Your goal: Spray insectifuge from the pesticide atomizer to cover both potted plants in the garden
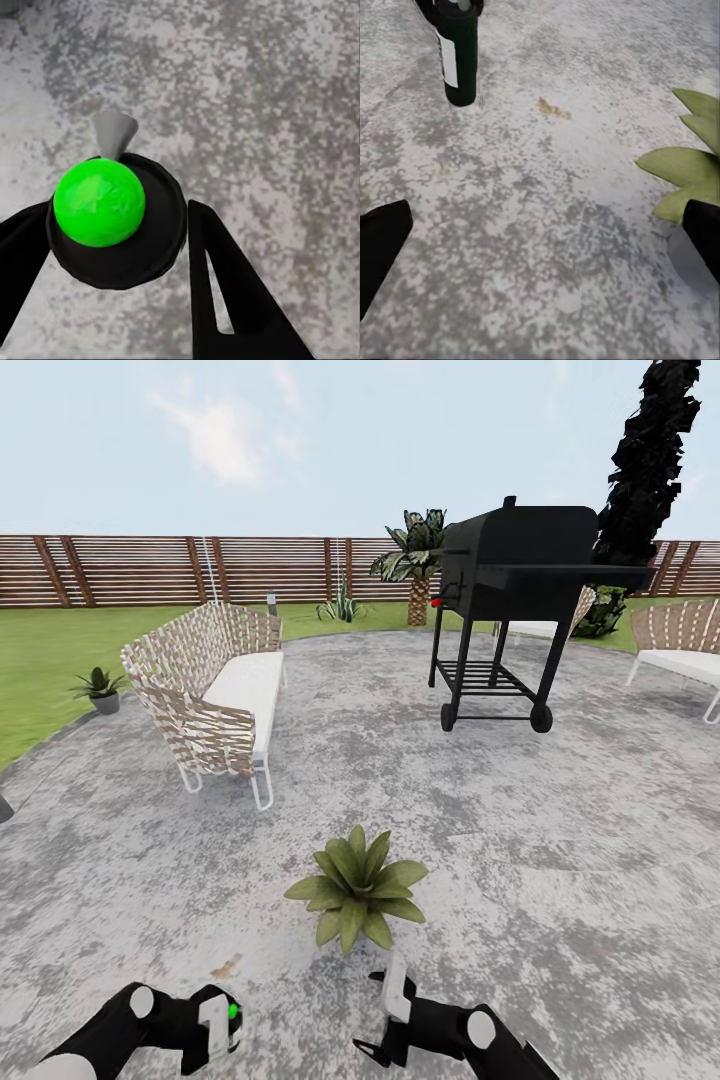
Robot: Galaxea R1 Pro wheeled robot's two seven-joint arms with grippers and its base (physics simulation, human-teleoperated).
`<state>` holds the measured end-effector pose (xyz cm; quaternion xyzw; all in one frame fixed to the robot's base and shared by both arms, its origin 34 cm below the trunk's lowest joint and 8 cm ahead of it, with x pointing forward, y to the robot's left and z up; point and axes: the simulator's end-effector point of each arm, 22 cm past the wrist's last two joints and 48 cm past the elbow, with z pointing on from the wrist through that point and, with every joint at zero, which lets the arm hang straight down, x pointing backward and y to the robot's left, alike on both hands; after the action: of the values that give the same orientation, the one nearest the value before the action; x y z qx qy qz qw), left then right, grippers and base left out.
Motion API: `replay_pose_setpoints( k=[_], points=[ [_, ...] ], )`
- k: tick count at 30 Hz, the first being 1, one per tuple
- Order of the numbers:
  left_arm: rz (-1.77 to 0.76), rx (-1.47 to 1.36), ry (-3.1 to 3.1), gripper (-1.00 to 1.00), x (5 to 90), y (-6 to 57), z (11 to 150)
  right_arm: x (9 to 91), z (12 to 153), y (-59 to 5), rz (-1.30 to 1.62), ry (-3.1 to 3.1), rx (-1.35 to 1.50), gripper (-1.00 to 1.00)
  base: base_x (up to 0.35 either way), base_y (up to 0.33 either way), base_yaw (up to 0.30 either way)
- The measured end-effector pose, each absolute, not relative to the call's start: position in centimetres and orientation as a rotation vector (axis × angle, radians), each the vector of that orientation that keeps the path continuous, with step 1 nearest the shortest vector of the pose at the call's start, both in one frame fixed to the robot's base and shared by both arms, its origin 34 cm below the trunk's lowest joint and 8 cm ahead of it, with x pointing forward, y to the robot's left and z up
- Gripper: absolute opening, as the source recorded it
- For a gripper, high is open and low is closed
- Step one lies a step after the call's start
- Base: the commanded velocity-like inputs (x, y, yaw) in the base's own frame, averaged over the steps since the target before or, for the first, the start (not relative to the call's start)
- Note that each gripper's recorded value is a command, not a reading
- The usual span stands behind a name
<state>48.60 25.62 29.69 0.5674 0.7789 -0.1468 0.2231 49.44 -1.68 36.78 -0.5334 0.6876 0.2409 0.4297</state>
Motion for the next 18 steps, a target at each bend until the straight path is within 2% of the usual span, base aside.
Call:
replay_pose_setpoints(
  k=[7, 10, 12, 15, 16, 18],
  points=[
    [-0.3, 1.496, 2.183, -1.0, 50.1, 29.0, 30.1, 49.8, 36.3, -3.2, 0.576, 1.74, -1.316, 1.0, 0.0, 0.0, 0.0],
    [-0.183, 1.325, 2.19, -1.0, 52.7, 30.6, 30.7, 51.9, 35.8, -7.4, 0.483, 1.8, -1.227, 1.0, 0.0, 0.0, 0.0],
    [-0.14, 1.183, 2.218, -1.0, 53.4, 31.6, 30.6, 53.1, 33.8, -12.3, 0.378, 1.916, -1.07, 1.0, 0.0, 0.0, 0.0],
    [-0.097, 1.005, 2.237, -1.0, 54.6, 33.0, 31.0, 52.4, 31.1, -16.4, 0.292, 2.039, -0.923, 1.0, 0.0, 0.0, 0.0],
    [-0.061, 0.841, 2.242, -1.0, 55.7, 34.5, 31.7, 51.3, 29.0, -19.7, 0.21, 2.126, -0.832, 1.0, 0.0, 0.0, 0.0],
    [-0.04, 0.707, 2.244, -1.0, 56.4, 35.8, 32.2, 49.9, 27.2, -22.8, 0.124, 2.2, -0.762, 1.0, 0.0, 0.0, 0.0]
  ],
)
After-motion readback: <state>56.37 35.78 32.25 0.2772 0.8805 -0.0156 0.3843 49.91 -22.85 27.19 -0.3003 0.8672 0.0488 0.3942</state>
